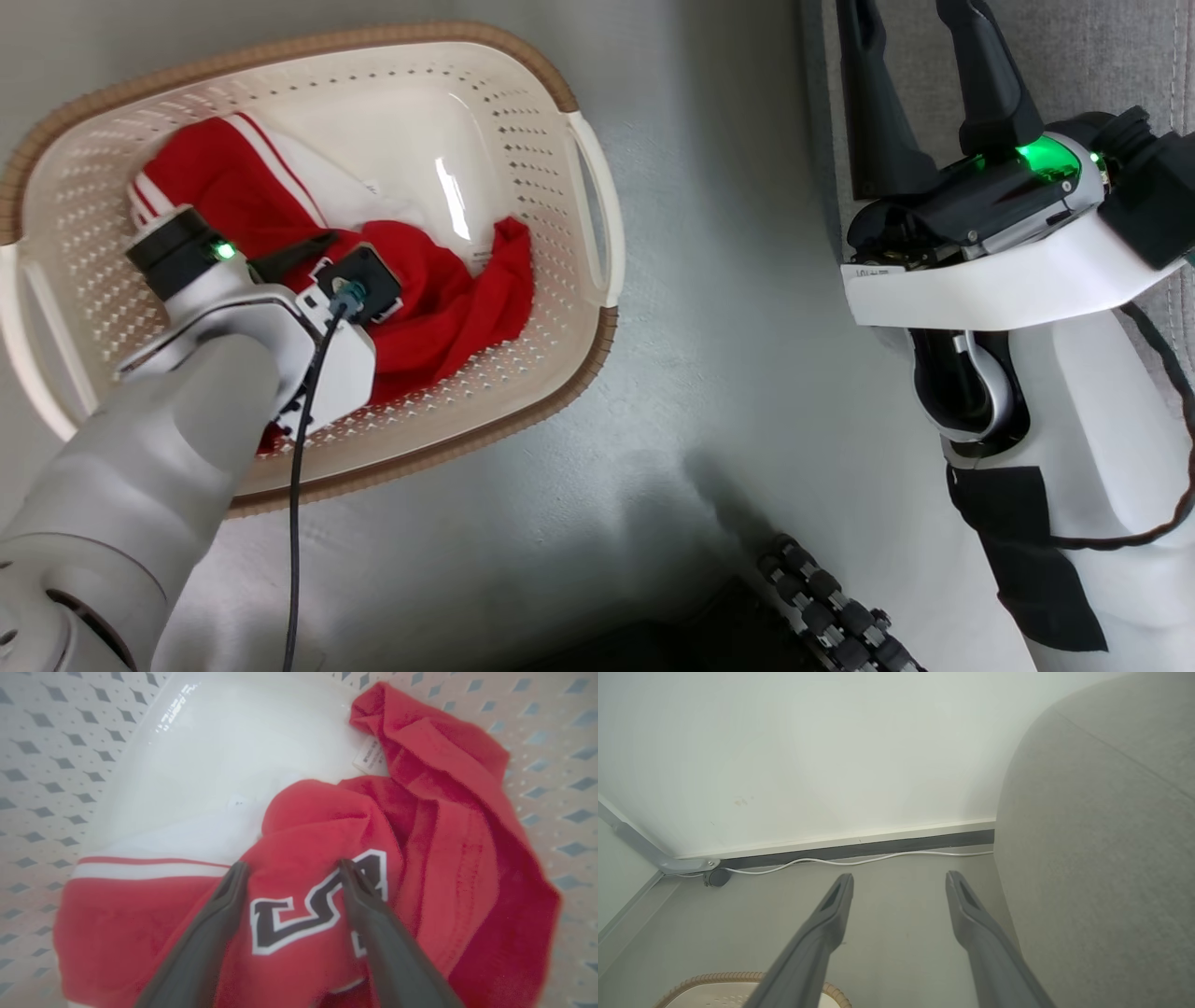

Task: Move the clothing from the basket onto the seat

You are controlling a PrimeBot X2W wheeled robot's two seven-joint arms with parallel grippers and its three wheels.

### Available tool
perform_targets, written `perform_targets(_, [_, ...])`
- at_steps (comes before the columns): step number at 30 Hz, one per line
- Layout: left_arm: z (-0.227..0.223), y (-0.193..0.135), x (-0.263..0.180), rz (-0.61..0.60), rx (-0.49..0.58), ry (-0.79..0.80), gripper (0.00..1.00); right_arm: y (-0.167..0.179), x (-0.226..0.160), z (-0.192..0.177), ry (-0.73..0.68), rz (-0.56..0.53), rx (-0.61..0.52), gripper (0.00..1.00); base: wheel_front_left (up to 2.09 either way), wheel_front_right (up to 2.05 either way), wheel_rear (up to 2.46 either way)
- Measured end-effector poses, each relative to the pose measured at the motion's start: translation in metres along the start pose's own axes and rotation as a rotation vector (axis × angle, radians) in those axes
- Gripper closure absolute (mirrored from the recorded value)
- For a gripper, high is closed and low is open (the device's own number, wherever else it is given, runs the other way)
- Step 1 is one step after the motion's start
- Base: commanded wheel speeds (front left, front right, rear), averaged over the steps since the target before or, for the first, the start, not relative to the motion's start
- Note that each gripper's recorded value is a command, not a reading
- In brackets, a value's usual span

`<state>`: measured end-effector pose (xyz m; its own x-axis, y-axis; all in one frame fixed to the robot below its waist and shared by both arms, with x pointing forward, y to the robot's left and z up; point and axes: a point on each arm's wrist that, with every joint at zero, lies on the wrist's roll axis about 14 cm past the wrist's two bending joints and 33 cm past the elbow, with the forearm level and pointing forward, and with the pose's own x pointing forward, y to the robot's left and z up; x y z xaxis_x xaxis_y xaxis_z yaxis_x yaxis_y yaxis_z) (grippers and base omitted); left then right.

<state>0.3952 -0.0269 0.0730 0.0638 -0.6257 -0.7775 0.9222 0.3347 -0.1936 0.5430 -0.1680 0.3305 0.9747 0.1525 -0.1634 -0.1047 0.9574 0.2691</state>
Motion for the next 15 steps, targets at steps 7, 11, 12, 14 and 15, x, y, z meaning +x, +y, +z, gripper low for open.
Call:
perform_targets(7, [-0.015,0.002,0.012,-0.01,0.038,0.08,0.0,-0.012,-0.001,-0.003,0.004,-0.029,0.006,0.0,0.0,0.0,0.0])
perform_targets(11, [-0.027,0.002,0.011,-0.007,0.029,0.133,0.0,-0.014,0.0,-0.002,-0.005,-0.036,0.017,0.0,0.0,0.0,0.0])
perform_targets(12, [-0.029,0.002,0.011,-0.006,0.023,0.138,0.0,-0.014,0.0,-0.003,-0.006,-0.036,0.018,0.0,0.0,0.0,0.0])
perform_targets(14, [-0.03,0.003,0.011,-0.002,-0.002,0.141,0.61,-0.014,0.0,-0.004,-0.005,-0.038,0.02,0.0,0.0,0.0,0.0])
perform_targets(15, [-0.03,0.003,0.011,-0.001,-0.006,0.144,1.0,-0.014,-0.001,-0.004,-0.004,-0.038,0.02,0.0,0.0,0.0,0.0])
